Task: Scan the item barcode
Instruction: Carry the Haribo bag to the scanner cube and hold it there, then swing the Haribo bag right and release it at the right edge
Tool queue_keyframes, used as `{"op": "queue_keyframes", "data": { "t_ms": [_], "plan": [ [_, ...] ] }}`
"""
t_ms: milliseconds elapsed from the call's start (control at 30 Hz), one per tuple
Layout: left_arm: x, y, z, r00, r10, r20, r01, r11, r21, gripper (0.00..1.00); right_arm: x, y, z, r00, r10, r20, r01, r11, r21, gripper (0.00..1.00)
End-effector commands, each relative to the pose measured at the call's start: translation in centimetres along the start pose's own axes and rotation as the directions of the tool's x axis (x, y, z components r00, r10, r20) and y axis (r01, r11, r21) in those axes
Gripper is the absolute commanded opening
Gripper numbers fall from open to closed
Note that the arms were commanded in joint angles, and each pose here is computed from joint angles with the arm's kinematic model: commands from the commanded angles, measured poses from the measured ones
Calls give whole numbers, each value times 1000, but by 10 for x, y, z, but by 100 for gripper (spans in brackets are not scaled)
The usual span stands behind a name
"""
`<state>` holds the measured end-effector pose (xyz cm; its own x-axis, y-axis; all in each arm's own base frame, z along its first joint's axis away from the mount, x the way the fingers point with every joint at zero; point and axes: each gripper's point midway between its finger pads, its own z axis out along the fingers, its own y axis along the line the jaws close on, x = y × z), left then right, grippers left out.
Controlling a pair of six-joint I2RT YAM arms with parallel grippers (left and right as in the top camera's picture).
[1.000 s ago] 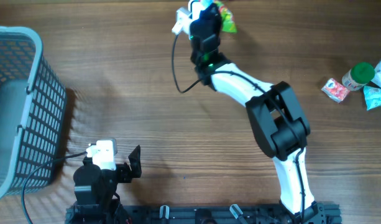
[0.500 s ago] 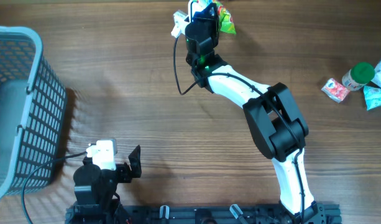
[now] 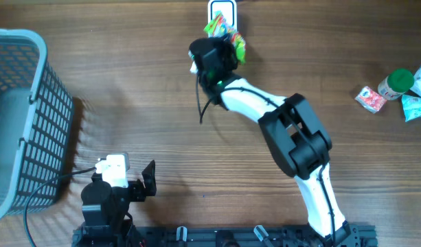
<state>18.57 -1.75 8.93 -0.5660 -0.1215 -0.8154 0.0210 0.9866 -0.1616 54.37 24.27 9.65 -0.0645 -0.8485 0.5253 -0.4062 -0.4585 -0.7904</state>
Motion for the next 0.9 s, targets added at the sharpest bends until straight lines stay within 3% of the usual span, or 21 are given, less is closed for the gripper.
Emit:
{"op": "queue_keyframes", "data": {
  "t_ms": [0,233,400,567,733,867],
  "plan": [
    [-1,1,0,1000,0,5,0,1000,-5,100,-29,37,-6,991,-108,77,112,993,-49,5],
    [-1,1,0,1000,0,5,0,1000,-5,100,-49,68,-16,982,-99,163,117,987,-110,5],
    [-1,1,0,1000,0,5,0,1000,-5,100,-84,78,-42,957,99,274,-46,980,-194,5],
    [-1,1,0,1000,0,5,0,1000,-5,100,-76,32,-76,904,317,289,-264,942,-207,4],
    [-1,1,0,1000,0,5,0,1000,-5,100,-25,-33,-137,734,561,383,-451,824,-342,5],
    [-1,1,0,1000,0,5,0,1000,-5,100,47,-87,-179,487,782,390,-648,623,-439,4]
  ]
}}
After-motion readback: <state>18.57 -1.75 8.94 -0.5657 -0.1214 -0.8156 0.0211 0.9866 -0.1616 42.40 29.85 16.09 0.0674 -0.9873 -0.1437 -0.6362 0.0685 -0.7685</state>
